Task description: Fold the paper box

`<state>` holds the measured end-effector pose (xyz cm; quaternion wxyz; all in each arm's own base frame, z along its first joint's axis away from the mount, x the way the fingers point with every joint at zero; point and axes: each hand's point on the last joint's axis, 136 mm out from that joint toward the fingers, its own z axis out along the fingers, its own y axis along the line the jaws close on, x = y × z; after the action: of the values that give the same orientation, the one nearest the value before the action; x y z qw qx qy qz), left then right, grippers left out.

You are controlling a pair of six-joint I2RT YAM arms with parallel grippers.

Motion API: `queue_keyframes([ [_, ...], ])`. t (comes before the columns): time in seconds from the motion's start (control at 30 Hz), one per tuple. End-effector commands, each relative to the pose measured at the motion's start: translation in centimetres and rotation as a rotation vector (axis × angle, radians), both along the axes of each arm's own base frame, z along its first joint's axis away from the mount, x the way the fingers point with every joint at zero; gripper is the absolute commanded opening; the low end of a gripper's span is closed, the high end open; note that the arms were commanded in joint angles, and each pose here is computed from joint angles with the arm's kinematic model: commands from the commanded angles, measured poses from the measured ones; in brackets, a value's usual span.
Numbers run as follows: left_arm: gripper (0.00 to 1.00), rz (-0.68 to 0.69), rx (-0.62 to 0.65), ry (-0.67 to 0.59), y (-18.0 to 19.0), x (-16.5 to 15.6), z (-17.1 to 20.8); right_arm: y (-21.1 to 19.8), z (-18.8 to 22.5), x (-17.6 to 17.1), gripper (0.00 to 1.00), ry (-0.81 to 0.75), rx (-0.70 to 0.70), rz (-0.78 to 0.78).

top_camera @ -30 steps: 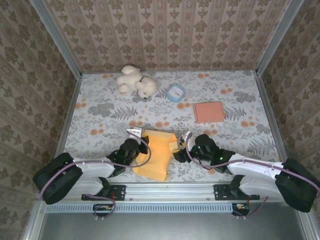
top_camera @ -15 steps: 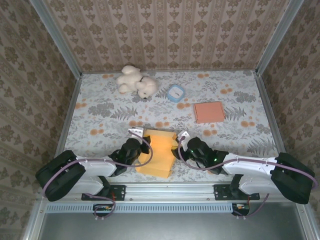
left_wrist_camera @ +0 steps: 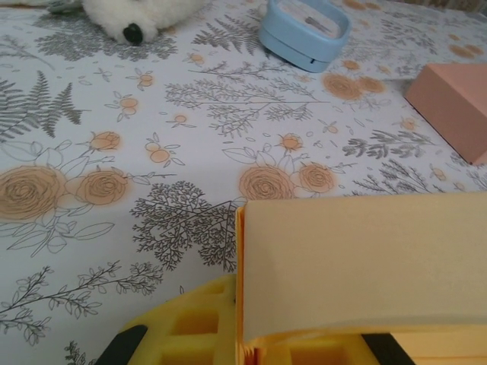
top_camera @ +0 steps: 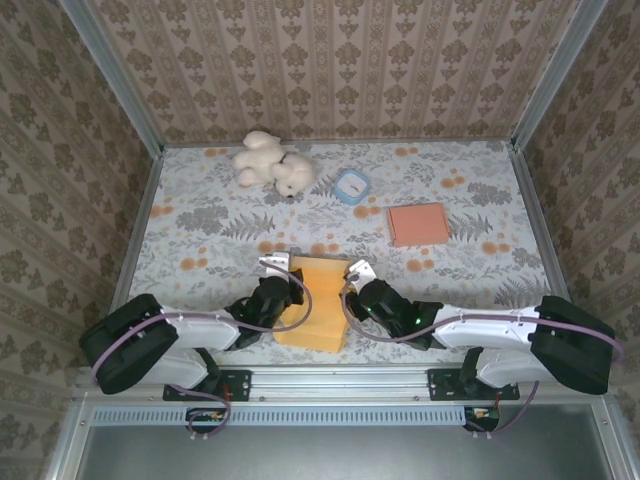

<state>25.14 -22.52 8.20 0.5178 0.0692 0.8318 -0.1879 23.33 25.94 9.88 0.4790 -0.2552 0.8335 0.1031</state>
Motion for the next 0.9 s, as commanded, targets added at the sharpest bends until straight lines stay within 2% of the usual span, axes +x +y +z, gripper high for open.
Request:
queue_keyframes([
  [0.0, 0.07, 0.016, 0.046, 0.05, -0.1, -0.4, -1.4, 3.0, 3.0, 0.3, 0.46, -0.059, 0.118, 0.019],
  [0.23, 0.07, 0.062, 0.056, 0.055, 0.0, 0.0, -1.9, 5.8, 3.6, -0.8, 0.5, -0.06, 0.175, 0.077],
  [0.37, 0.07, 0.065, 0.066, 0.058, -0.2, 0.1, -2.2, 6.8, 3.8, -1.6, 0.62, -0.026, 0.211, 0.118],
  [0.67, 0.07, 0.061, 0.069, 0.055, -0.1, 0.1, -2.5, 3.3, 3.8, -2.7, 0.72, -0.011, 0.183, 0.1],
  [0.87, 0.07, 0.051, 0.067, 0.057, -0.3, 0.0, -2.6, 0.2, 3.9, -3.0, 0.72, -0.022, 0.164, 0.07],
])
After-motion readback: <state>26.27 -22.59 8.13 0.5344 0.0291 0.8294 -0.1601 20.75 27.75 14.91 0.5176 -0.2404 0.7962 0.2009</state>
